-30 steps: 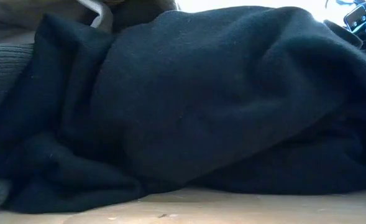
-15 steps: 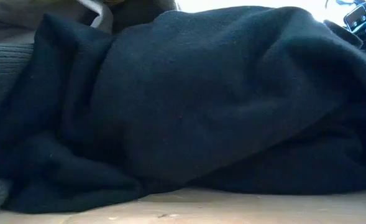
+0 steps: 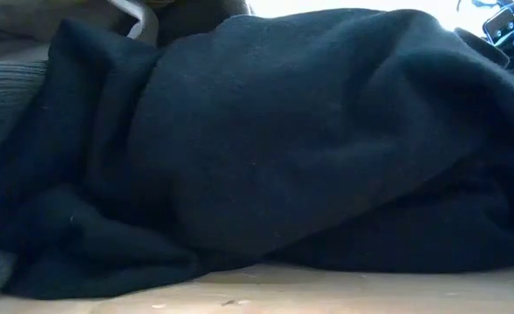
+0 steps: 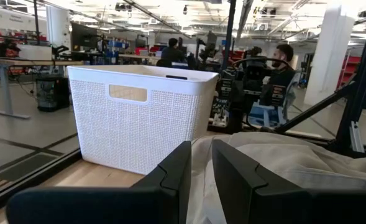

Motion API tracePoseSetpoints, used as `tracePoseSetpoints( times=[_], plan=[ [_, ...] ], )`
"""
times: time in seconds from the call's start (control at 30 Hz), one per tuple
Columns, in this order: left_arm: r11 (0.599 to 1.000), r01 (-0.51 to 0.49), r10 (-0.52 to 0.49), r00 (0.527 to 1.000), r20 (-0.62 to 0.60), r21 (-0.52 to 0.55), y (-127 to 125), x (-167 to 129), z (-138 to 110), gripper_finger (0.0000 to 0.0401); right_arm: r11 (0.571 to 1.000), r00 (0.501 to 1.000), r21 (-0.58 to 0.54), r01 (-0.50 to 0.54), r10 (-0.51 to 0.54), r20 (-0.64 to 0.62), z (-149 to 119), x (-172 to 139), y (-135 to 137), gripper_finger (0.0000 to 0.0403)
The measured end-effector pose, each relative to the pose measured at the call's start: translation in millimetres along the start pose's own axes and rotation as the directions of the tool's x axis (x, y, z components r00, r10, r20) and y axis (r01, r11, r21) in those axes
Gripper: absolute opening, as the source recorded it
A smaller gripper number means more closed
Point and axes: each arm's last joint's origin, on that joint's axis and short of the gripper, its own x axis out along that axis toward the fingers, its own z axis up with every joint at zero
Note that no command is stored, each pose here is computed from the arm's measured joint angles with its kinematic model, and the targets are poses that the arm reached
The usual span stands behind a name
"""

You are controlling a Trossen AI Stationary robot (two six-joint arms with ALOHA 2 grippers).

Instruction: Sort clothes

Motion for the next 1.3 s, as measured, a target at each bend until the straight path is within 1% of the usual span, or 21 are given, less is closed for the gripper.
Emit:
tracePoseSetpoints(
  times=[0.4,0.47,0.5,0.53,0.6,0.63,0.7,0.73,0.83,0.93,0.97,1.03,1.13,1.23,1.3],
  plan=[
    [1.0,-0.001,0.001,1.0,0.0,0.0,0.0,0.0,0.1,0.0062,1.0,1.0,-0.001,0.0,0.0,0.0,0.1,0.0,0.0,0.0199],
    [1.0,-0.001,0.001,1.0,0.0,0.0,0.0,0.0,0.0,0.0062,0.999,1.0,-0.035,0.007,-0.006,0.011,1.1,0.0,-0.2,0.0199],
    [1.0,0.0,0.0,1.0,0.002,0.0,0.0,0.0,0.2,0.0062,0.999,0.999,-0.036,0.014,-0.012,0.038,3.7,0.0,-0.4,0.0199],
    [1.0,0.0,0.0,1.0,0.003,0.0,0.0,0.0,0.4,0.0062,1.0,0.996,0.002,0.013,-0.013,0.085,8.5,-0.3,-0.5,0.0199],
    [1.0,0.0,0.0,1.0,0.003,0.0,0.0,0.0,0.3,0.0062,0.988,0.978,0.148,-0.039,0.007,0.21,21.1,-2.2,-0.4,0.0199],
    [1.0,0.0,0.0,1.0,0.003,0.0,0.0,0.0,0.3,0.0062,0.969,0.961,0.232,-0.081,0.014,0.278,27.8,-3.9,-0.6,0.0199],
    [1.0,0.0,0.0,1.0,0.004,-0.001,0.0,0.0,0.5,0.0062,0.91,0.919,0.382,-0.163,-0.001,0.395,39.6,-8.1,-2.2,0.0199],
    [1.0,0.0,0.0,1.0,0.003,0.0,0.0,0.0,0.3,0.0062,0.888,0.897,0.423,-0.18,-0.028,0.44,44.3,-10.3,-3.5,0.0199],
    [1.0,0.0,0.0,1.0,0.004,-0.001,0.0,0.0,0.4,0.0062,0.859,0.864,0.486,-0.161,-0.116,0.491,50.5,-13.8,-7.0,0.0199],
    [1.0,0.0,0.0,1.0,0.003,-0.003,0.0,0.0,0.4,0.0062,0.849,0.848,0.512,-0.126,-0.176,0.5,52.6,-15.4,-9.2,0.0199],
    [1.0,0.0,0.0,1.0,0.003,-0.016,0.0,0.0,0.3,0.0062,0.848,0.841,0.518,-0.109,-0.198,0.503,53.2,-15.9,-10.0,0.0199],
    [0.998,0.001,-0.001,1.0,0.002,-0.065,0.0,0.0,0.2,0.0062,0.862,0.823,0.503,-0.061,-0.242,0.514,55.3,-17.7,-11.7,0.0199],
    [0.986,0.001,0.0,1.0,0.001,-0.167,0.0,0.0,0.2,0.0062,0.883,0.821,0.469,-0.009,-0.261,0.507,55.0,-17.6,-12.2,0.0199],
    [0.966,-0.001,0.0,1.0,-0.003,-0.258,0.0,0.0,-0.2,0.0062,0.876,0.812,0.482,-0.011,-0.273,0.516,56.4,-18.6,-12.8,0.0199],
    [0.95,-0.002,0.0,1.0,-0.005,-0.313,0.0,0.0,-0.4,0.0062,0.89,0.819,0.454,-0.043,-0.229,0.527,56.3,-18.2,-11.5,0.0199]
  ],
)
